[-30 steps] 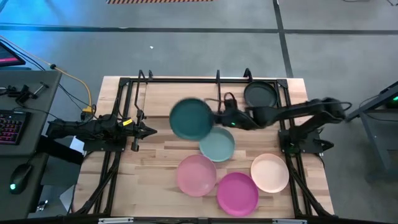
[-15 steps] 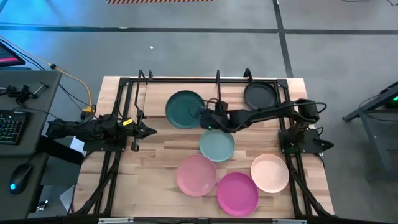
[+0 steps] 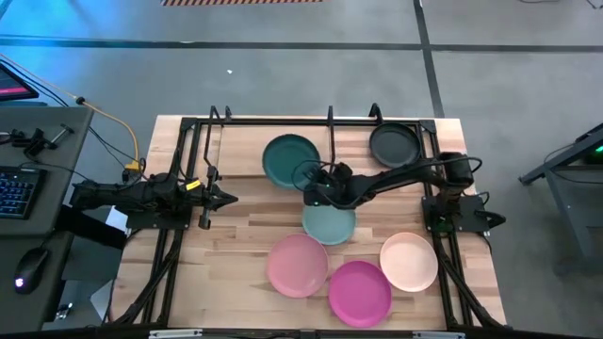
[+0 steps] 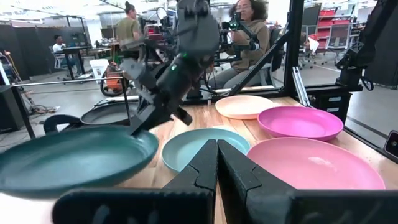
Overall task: Place and stack plates onto a shelf
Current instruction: Put the dark green plate on the shelf
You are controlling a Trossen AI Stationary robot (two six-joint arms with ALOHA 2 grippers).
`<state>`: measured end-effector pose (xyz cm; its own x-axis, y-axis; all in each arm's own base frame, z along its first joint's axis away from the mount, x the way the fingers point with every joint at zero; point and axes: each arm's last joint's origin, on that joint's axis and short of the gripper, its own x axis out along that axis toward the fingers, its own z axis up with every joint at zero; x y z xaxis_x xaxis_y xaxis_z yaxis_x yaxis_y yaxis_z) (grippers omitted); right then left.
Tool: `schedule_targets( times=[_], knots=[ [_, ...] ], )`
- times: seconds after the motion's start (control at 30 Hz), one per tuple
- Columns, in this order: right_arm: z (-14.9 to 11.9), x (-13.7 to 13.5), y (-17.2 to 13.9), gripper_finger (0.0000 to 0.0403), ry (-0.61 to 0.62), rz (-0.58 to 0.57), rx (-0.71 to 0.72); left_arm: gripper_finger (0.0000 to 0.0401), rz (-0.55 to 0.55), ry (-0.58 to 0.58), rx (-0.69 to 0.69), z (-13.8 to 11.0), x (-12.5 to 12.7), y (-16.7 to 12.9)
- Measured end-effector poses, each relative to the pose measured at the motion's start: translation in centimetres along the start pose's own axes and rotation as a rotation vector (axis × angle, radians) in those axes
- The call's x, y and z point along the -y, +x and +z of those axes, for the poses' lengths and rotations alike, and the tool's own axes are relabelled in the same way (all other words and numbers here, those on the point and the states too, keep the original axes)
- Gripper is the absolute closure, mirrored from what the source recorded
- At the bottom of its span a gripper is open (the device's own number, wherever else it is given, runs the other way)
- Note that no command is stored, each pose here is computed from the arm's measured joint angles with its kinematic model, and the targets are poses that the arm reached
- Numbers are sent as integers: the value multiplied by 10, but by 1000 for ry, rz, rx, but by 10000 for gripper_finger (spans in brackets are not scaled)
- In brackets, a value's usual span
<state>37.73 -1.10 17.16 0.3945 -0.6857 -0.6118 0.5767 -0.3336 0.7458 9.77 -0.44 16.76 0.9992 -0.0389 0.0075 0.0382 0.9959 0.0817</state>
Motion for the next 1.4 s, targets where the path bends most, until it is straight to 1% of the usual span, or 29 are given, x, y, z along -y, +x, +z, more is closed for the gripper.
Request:
schedule_targets(
  times=[0.13, 0.93, 1.17, 1.4],
  knots=[
    [1, 3, 13, 403, 56, -11, 31, 400, 0, 0, 0, 0, 0, 0],
    [20, -3, 33, 402, 68, -35, 92, 400, 3, 0, -1, 0, 0, 0],
    [23, -4, 36, 402, 86, -42, 93, 400, 4, 0, -1, 0, 0, 0],
    [28, -6, 42, 402, 107, -75, 54, 400, 4, 0, -1, 0, 0, 0]
  ],
)
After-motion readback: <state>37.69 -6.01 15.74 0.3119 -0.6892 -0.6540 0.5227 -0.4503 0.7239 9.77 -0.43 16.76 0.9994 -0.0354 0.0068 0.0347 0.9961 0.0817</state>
